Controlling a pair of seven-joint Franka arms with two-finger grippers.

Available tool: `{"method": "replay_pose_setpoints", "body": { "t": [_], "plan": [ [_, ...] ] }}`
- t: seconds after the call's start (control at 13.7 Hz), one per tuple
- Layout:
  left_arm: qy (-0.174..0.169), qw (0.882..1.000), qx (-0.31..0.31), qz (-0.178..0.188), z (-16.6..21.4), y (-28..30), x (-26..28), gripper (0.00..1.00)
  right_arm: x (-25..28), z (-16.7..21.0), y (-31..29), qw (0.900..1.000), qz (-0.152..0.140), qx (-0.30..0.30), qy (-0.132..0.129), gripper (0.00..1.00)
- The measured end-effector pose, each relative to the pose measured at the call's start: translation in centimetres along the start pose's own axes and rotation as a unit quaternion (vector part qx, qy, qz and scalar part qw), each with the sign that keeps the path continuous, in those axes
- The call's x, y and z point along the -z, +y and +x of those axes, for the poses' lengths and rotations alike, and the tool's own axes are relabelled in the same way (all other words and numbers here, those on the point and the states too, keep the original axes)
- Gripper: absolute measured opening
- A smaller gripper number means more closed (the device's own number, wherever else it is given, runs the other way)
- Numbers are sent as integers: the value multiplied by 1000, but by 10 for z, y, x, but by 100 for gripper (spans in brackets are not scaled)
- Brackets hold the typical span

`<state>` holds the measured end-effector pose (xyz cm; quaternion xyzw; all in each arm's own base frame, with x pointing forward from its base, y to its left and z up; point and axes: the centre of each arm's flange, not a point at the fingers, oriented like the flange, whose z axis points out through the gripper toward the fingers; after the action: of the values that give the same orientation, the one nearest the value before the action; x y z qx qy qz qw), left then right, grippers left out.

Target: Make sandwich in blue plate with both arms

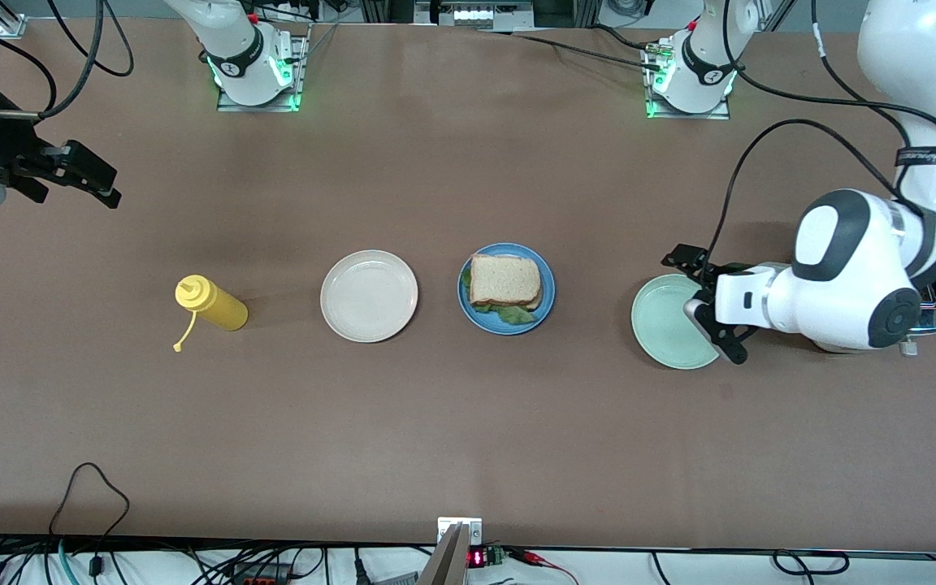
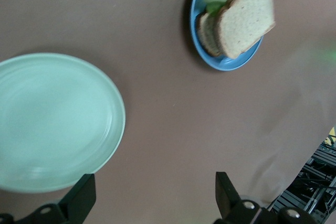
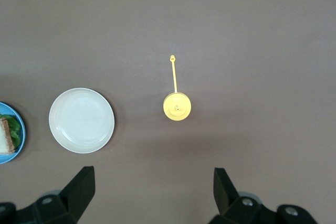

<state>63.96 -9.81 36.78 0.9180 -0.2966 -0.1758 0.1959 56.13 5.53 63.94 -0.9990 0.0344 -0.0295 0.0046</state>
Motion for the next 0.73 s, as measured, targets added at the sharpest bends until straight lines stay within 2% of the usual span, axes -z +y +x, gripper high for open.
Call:
{"method": "replay_pose_setpoints", "body": {
  "t": [0.15,0.22,0.51,0.65,0.73],
  "plan": [
    [-20,997,56,46,-13,16,37,100,-2,1,8,1000,5,7,-3,100],
    [-18,994,87,66,-22,30,59,100,-2,1,10,1000,6,7,-3,100],
    [37,970,183,157,-70,77,141,100,4,-2,9,1000,7,9,1,100],
    [81,956,218,177,-88,63,164,100,10,-5,11,1000,7,7,6,100],
    [109,951,233,175,-95,51,168,100,12,-6,13,1000,7,5,7,100]
  ]
}}
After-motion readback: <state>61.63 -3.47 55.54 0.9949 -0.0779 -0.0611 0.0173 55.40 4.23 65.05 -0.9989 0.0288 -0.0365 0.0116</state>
